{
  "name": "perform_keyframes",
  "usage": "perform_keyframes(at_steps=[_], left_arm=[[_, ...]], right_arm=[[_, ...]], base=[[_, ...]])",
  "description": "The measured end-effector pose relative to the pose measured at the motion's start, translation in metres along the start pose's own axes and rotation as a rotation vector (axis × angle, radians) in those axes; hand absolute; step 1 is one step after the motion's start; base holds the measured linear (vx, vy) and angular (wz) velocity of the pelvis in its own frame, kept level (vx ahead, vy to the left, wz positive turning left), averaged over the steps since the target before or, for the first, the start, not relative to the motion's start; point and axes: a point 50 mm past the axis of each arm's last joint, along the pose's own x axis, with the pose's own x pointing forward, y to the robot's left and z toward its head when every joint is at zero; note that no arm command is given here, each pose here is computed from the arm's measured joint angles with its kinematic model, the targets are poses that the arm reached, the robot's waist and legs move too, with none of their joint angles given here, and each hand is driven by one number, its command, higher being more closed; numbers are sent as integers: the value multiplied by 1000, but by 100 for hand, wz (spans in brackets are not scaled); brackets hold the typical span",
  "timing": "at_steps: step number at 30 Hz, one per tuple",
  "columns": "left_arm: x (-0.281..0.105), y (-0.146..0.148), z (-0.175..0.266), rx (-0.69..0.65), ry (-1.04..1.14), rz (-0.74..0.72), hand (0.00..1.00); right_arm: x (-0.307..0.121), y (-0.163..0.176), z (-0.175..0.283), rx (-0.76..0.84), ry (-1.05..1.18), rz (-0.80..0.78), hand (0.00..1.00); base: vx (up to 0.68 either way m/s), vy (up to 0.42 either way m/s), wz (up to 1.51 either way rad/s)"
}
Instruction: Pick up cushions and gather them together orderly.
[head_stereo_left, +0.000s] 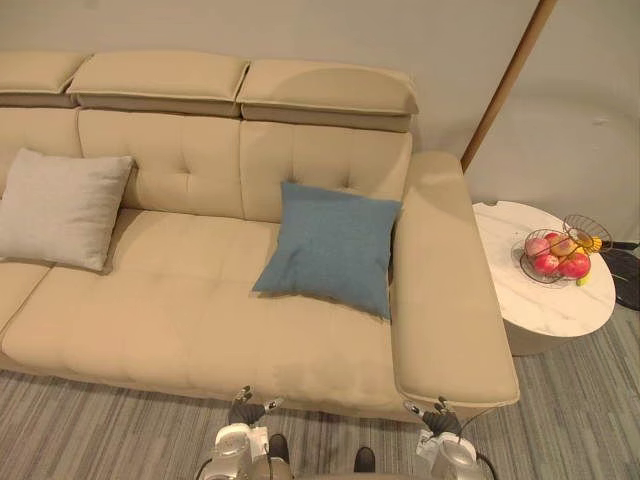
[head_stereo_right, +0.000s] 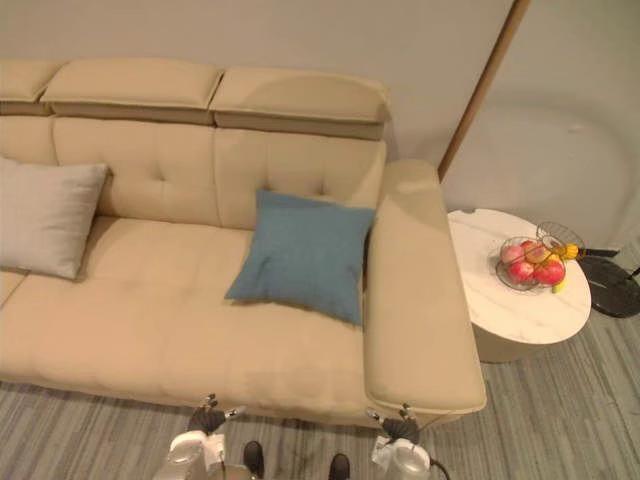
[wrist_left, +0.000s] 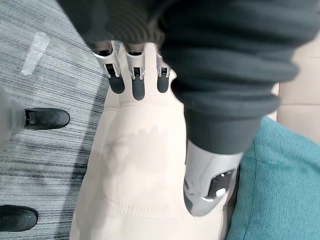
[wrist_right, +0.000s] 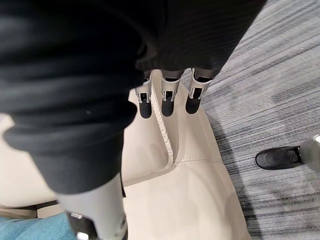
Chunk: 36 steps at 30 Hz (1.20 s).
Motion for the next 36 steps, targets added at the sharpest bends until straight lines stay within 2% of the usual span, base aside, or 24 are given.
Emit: perform_keyframes(at_steps=[4, 7, 11, 15, 21, 26, 36], left_arm=[[5, -3, 20, -15, -59, -1, 0], [6, 4, 24, -63, -74, 46, 0], [-2, -16, 0, -68, 13, 0, 0], [-6, -21, -10, -38, 42, -25, 0], [-6, -20, -11, -36, 47, -22, 0], [-6, 15, -21, 40, 75, 47, 0], [-11, 29, -41, 105, 154, 67, 0]], right_arm=[[2, 9, 8, -11, -18, 27, 0], [5, 18, 15, -4, -20, 41, 0], [8, 16, 23, 2, -42, 27, 0], [2, 8, -5, -4, 46, -7, 0], [-1, -1, -17, 0, 89, -34, 0], [-4, -6, -38, 38, 202, -58, 0], [-4, -24, -44, 64, 239, -115, 0]], base=[[-49, -15, 31], [-86, -163, 46], [-247, -230, -3], [-203, -96, 12], [-95, 163, 7], [-60, 185, 6], [7, 39, -6]])
